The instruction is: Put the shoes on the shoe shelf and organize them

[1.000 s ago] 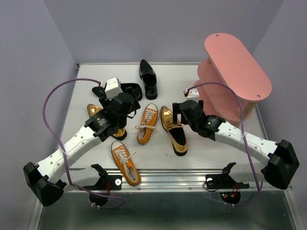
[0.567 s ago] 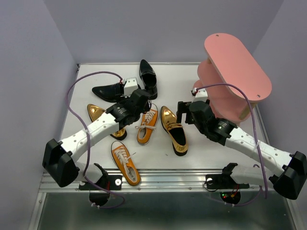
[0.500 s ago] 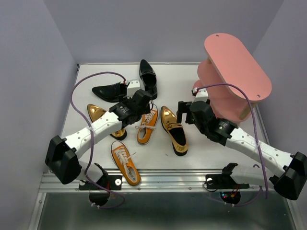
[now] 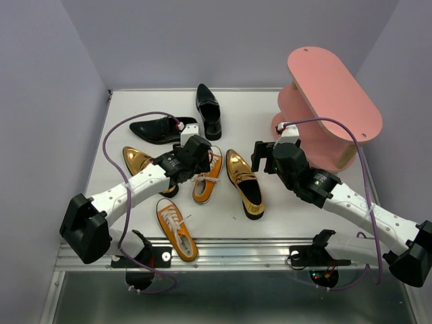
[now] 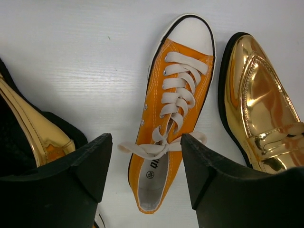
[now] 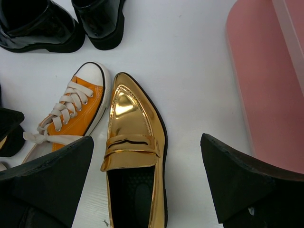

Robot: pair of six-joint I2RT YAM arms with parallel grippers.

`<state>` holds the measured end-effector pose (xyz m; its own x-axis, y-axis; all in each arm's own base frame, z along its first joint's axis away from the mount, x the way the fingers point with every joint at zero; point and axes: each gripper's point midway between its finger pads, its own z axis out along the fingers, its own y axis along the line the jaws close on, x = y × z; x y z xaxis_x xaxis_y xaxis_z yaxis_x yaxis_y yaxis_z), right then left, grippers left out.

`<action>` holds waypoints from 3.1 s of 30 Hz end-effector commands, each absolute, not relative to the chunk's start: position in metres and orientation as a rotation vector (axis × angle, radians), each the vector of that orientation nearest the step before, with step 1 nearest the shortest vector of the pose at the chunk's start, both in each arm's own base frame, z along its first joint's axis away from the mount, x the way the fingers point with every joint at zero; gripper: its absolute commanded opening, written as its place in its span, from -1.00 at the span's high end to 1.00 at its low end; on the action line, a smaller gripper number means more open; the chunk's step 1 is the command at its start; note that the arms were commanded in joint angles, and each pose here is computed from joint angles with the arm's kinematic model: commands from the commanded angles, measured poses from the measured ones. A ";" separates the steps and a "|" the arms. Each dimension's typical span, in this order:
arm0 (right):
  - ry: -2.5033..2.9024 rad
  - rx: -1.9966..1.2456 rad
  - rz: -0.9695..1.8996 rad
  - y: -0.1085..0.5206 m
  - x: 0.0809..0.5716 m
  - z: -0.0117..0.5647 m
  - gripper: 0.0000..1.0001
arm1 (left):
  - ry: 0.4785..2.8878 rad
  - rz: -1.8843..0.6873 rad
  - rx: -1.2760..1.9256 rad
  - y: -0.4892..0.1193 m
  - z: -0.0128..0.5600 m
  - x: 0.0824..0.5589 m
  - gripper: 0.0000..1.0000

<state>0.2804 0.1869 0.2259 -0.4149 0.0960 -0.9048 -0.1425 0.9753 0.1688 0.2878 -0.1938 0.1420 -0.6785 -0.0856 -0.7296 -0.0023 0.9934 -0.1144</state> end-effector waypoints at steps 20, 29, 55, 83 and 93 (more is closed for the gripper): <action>1.956 -0.027 0.247 0.187 0.283 0.235 -1.00 | 2.105 -0.123 -0.467 -0.188 0.224 0.464 -0.47; 1.974 -0.021 0.239 0.184 0.280 0.232 -1.00 | 2.077 -0.032 -0.482 -0.198 0.211 0.527 -0.33; 1.998 -0.009 0.225 0.182 0.279 0.225 -1.00 | 2.279 -0.006 -0.336 -0.222 0.106 0.539 1.00; 1.830 0.040 0.210 0.160 0.280 0.309 -1.00 | 2.024 -0.411 0.424 -0.278 0.263 0.449 1.00; 1.805 0.069 0.238 0.153 0.274 0.317 -1.00 | 2.120 -0.394 0.509 -0.290 0.261 0.409 1.00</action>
